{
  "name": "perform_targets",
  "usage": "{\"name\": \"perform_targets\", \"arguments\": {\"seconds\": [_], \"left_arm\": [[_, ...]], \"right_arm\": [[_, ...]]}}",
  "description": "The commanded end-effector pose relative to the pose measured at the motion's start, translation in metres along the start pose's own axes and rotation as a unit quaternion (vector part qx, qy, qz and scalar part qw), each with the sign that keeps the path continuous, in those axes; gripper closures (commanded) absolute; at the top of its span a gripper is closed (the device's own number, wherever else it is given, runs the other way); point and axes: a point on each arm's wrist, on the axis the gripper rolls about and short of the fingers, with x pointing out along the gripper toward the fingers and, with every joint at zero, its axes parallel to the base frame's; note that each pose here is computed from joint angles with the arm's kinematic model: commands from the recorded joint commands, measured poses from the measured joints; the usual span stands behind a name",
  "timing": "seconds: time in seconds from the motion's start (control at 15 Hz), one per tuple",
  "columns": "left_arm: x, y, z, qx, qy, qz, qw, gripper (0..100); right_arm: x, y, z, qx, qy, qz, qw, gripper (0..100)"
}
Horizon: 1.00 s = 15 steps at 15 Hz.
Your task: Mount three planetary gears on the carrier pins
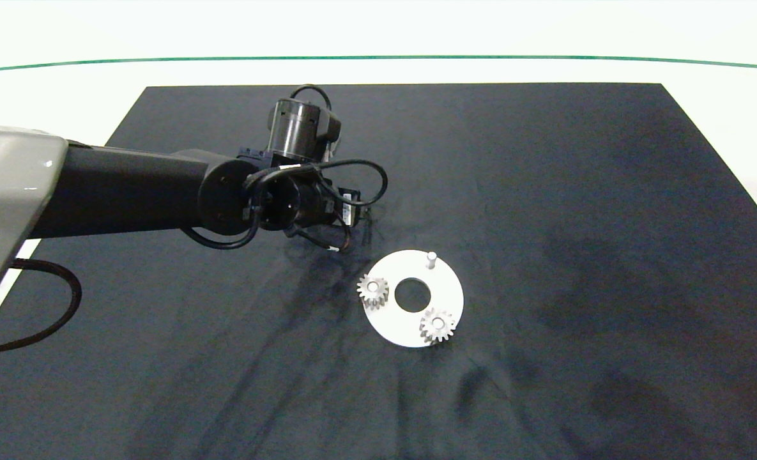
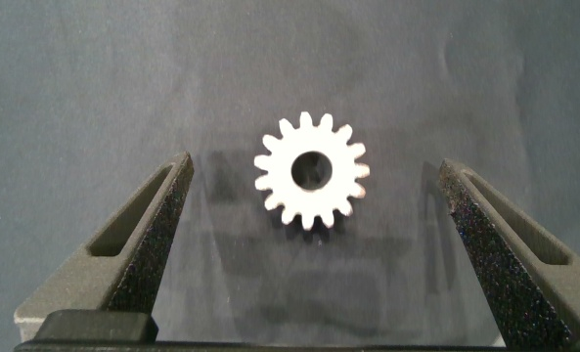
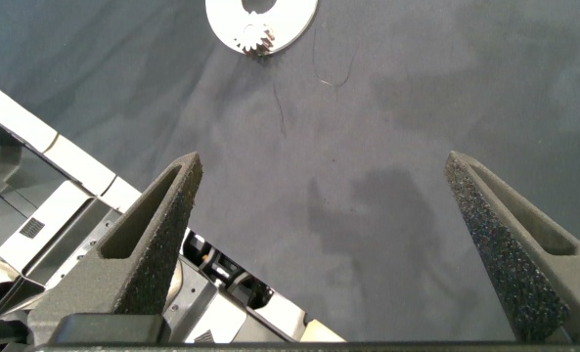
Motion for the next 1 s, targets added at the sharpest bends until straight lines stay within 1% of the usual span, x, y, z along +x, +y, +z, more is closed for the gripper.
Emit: {"name": "perform_targets", "arguments": {"seconds": [0.07, 0.13, 0.53, 1.0], "left_arm": [[0.0024, -0.001, -0.0014, -0.006, 0.002, 0.001, 1.0, 0], [0.0023, -0.001, -0.0008, -0.006, 0.001, 0.001, 1.0, 1], [0.0046, -0.0018, -0.0005, -0.01, -0.002, 0.0, 0.9999, 14], [0.0048, -0.002, 0.0002, -0.016, -0.003, 0.0, 0.9999, 28]], "right_arm": [[0.0005, 0.0, -0.0003, 0.0, 0.003, 0.0, 1.0, 0], [0.0005, 0.0, -0.0003, 0.0, 0.003, 0.0, 1.0, 0], [0.0005, 0.0, -0.0003, -0.001, 0.003, 0.0, 1.0, 0], [0.0005, 0.0001, -0.0002, -0.001, 0.002, 0.0, 1.0, 0]]}}
